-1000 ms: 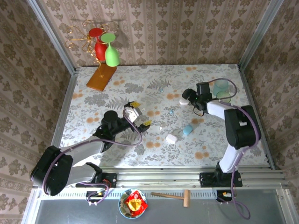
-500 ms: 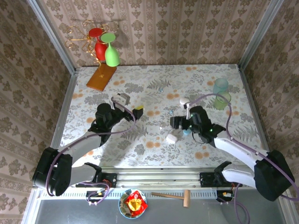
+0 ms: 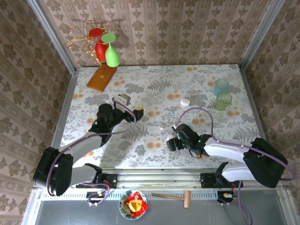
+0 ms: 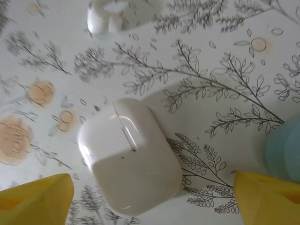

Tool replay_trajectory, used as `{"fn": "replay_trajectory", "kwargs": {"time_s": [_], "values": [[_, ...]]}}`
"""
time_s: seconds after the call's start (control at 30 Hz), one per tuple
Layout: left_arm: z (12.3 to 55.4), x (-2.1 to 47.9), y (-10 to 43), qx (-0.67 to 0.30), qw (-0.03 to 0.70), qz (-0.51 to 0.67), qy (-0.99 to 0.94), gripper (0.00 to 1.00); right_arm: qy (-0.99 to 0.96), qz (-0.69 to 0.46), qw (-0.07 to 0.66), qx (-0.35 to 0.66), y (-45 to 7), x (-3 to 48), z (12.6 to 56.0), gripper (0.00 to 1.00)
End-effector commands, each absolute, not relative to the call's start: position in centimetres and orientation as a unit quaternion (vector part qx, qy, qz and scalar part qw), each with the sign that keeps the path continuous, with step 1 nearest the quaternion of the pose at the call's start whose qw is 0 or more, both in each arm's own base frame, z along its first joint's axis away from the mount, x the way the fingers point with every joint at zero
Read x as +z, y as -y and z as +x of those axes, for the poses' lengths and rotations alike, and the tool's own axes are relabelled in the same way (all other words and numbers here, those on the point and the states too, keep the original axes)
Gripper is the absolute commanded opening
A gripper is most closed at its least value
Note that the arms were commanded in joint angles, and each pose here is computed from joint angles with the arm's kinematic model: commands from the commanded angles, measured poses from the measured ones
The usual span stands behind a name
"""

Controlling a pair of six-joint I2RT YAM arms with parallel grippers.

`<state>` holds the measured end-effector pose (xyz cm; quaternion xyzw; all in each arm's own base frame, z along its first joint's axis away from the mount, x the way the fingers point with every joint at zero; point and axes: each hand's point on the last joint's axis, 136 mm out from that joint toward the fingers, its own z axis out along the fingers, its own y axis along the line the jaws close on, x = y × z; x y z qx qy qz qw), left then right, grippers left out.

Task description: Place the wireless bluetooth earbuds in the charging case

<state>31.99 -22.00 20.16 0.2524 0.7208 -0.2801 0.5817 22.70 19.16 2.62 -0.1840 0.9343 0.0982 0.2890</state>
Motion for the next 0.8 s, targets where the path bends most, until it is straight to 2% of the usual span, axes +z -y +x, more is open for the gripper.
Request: {"fn": "replay_trajectory", "kwargs": {"time_s": [0.0,0.1,0.2,0.4,0.57,0.63,0.77], "values": [[32.3,21.3,22.1,-0.288,0.59,0.246,-0.713,1.0,-0.928,-0.198,0.307,0.067,-19.2,2.7,23.8,0.8],[32.1,21.5,22.1,-0.289,0.592,0.246,-0.712,1.0,-0.928,-0.204,0.305,0.058,-19.6,2.4,24.2,0.66],[31.9,21.7,21.9,-0.287,0.594,0.246,-0.71,1.0,-0.93,-0.213,0.296,0.05,-19.9,1.8,24.2,0.57],[31.7,21.6,21.8,-0.284,0.593,0.248,-0.711,1.0,-0.929,-0.223,0.292,0.04,-20.0,1.6,24.1,0.44],[31.7,21.8,22.1,-0.292,0.591,0.25,-0.709,1.0,-0.927,-0.224,0.296,0.042,-19.9,2.3,24.1,0.44],[31.7,21.7,22.1,-0.293,0.59,0.251,-0.709,1.0,-0.926,-0.226,0.301,0.044,-19.9,2.4,24.1,0.56],[31.8,21.6,22.3,-0.297,0.588,0.252,-0.709,1.0,-0.923,-0.226,0.308,0.044,-19.9,2.8,24.7,0.66]]}}
